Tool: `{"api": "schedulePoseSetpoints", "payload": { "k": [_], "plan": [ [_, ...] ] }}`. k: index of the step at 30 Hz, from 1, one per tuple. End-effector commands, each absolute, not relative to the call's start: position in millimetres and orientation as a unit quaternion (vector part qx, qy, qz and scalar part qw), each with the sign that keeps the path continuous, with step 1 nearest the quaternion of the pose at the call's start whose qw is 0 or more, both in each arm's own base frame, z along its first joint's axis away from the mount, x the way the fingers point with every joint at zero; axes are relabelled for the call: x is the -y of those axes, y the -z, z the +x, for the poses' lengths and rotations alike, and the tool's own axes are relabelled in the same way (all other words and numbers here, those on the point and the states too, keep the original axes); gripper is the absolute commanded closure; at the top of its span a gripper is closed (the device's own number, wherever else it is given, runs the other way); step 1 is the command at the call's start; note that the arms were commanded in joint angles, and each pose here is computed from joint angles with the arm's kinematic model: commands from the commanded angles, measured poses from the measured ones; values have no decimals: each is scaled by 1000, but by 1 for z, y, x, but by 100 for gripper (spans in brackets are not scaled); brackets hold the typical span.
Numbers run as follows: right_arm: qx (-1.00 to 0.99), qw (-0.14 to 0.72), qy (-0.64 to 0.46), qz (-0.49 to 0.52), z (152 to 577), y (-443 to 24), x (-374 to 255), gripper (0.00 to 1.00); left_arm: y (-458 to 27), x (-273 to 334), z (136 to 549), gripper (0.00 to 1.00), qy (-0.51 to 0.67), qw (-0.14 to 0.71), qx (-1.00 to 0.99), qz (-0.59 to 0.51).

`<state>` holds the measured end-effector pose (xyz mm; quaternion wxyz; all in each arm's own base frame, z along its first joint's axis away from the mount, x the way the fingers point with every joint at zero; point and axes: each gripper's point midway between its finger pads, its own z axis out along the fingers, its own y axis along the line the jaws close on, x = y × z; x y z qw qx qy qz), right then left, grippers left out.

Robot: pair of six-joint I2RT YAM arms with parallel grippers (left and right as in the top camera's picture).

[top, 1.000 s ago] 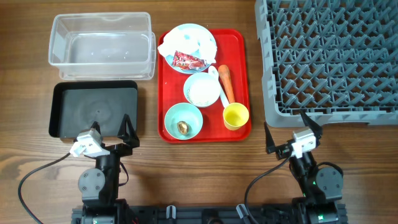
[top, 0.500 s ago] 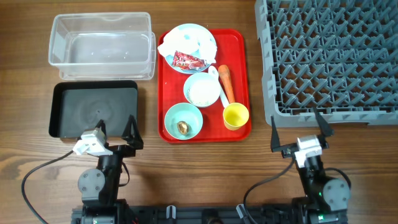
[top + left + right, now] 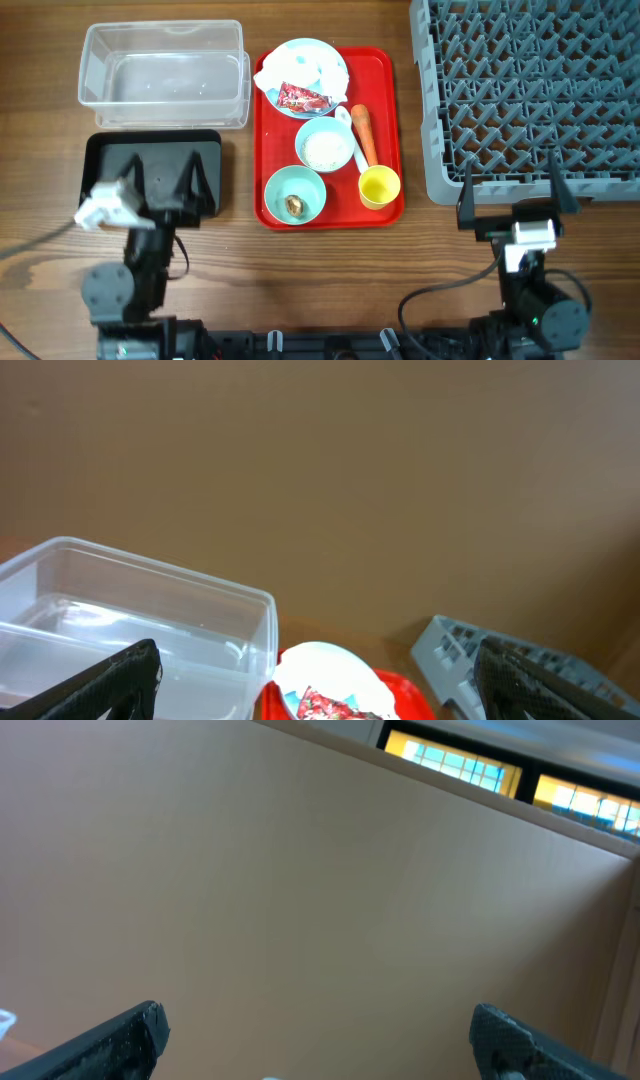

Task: Sort waste into correct bins and load items into the dishwasher rack
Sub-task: 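Raise the left arm and reach toward the white tissue on the plate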

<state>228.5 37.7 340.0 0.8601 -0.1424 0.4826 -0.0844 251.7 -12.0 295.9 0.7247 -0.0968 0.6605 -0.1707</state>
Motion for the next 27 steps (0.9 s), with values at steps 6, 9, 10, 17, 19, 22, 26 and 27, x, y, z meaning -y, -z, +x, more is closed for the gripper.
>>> {"api": "schedulePoseSetpoints", "payload": {
  "k": [6, 9, 10, 17, 19, 22, 26, 27],
  "plan": [
    [-536, 821, 70, -182, 276, -425, -52, 0, -350, 29, 343, 0, 133, 620, -772, -38],
    [-578, 787, 49, -208, 295, -434, -62, 0, -348, 50, 377, 0, 144, 551, -822, -27],
    [-592, 775, 42, -216, 301, -435, -65, 0, -346, 58, 385, 0, 147, 531, -834, -21],
    [-701, 651, -52, -288, 329, -402, -97, 0, -305, 110, 420, 0, 133, 384, -912, 54],
    [-716, 628, -69, -298, 333, -388, -102, 0, -288, 113, 420, 0, 130, 358, -923, 57],
    [-732, 599, -118, -304, 332, -370, -114, 0, -254, 125, 406, 0, 167, 276, -946, 31],
    [-756, 569, -150, -287, 334, -354, -118, 0, -259, 147, 423, 1, 193, 302, -932, 46],
    [-757, 569, -153, -282, 334, -355, -118, 0, -261, 149, 429, 1, 174, 317, -931, 47]
  ]
}}
